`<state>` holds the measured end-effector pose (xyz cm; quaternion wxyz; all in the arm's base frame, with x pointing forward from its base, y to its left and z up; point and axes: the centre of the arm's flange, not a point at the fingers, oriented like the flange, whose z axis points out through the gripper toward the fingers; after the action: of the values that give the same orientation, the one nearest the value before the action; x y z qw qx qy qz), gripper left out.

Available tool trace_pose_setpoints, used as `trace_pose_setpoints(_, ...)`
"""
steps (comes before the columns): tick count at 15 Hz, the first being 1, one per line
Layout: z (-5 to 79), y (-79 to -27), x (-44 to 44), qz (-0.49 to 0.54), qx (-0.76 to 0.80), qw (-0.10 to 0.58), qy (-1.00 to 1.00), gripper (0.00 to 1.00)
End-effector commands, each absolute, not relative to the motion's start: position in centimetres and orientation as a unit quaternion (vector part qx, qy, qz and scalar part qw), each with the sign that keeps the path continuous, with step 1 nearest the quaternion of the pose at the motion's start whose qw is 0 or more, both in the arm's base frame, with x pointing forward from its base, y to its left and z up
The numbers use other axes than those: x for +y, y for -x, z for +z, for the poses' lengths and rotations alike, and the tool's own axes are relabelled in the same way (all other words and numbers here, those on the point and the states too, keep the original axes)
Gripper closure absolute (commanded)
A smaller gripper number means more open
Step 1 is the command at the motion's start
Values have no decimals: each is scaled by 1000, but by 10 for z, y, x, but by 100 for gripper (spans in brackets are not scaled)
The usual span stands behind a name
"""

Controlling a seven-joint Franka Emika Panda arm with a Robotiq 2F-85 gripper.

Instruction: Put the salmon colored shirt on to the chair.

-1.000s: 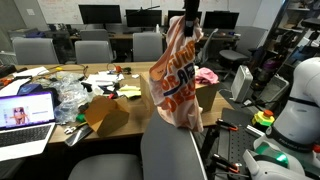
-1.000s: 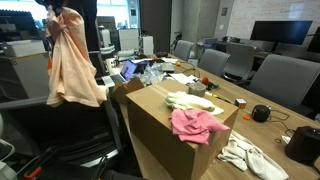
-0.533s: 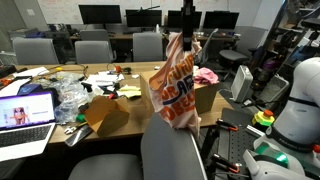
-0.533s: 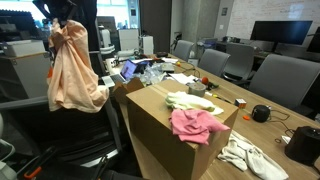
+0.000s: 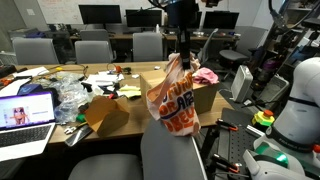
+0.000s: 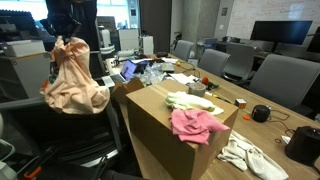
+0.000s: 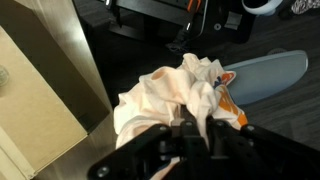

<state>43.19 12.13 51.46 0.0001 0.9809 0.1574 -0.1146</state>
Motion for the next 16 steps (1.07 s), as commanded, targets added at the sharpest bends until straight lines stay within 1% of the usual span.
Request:
trace_pose_setpoints(1,491,-440,132,-121,163,4,-979,98)
trace_pose_setpoints(16,396,-442,134,-190,162,9,-968,98)
